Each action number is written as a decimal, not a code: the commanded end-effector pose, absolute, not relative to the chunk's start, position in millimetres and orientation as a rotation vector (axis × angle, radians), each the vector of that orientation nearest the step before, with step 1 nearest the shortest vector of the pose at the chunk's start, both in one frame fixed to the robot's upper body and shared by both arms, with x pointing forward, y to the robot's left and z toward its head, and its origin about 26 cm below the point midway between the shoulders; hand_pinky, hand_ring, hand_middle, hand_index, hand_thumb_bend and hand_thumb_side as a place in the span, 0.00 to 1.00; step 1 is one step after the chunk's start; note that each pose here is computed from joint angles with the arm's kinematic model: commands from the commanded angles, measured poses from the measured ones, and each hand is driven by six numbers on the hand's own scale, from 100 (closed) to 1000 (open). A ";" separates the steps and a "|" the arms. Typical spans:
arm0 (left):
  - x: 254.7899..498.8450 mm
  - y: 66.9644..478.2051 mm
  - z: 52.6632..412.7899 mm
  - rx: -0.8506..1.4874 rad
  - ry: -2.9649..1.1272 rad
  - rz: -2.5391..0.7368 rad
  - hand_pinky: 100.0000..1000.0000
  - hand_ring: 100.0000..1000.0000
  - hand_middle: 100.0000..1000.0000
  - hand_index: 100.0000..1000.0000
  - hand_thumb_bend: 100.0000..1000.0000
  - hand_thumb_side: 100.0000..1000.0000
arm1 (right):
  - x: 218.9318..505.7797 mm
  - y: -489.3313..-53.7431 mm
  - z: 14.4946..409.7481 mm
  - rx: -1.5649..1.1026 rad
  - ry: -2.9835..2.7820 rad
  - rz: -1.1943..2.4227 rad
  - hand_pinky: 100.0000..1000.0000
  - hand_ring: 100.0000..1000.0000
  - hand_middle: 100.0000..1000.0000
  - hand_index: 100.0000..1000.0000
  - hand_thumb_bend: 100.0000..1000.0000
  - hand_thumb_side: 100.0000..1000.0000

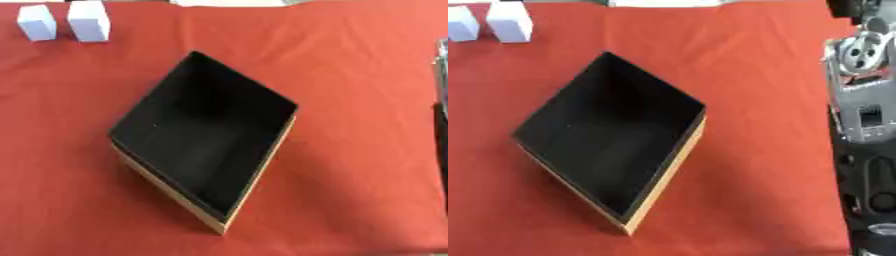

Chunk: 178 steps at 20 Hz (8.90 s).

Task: Pick up objects on the table and place them in the box.

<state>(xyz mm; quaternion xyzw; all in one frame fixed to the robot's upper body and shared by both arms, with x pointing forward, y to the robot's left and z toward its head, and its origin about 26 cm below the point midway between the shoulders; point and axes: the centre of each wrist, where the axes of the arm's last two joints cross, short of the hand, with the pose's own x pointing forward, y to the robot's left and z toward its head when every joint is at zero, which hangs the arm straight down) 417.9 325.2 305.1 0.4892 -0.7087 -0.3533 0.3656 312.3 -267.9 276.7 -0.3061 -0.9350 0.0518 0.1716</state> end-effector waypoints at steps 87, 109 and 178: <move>486.4 359.4 360.1 1.526 -1.149 -0.880 0.76 0.89 0.95 0.97 0.52 0.00 | 306.2 -262.0 314.7 -0.822 -2.743 0.235 0.74 0.55 0.45 0.77 0.00 0.68; 482.3 372.9 375.8 1.418 -1.081 -0.890 0.51 0.65 0.71 0.82 0.30 0.00 | 303.9 -260.6 329.2 -0.820 -2.776 0.262 0.74 0.55 0.44 0.77 0.00 0.68; 308.0 112.7 327.1 0.693 -1.895 -2.195 0.29 0.42 0.45 0.64 0.12 0.00 | 307.7 -267.2 294.5 -0.827 -2.703 0.208 0.74 0.56 0.47 0.78 0.00 0.65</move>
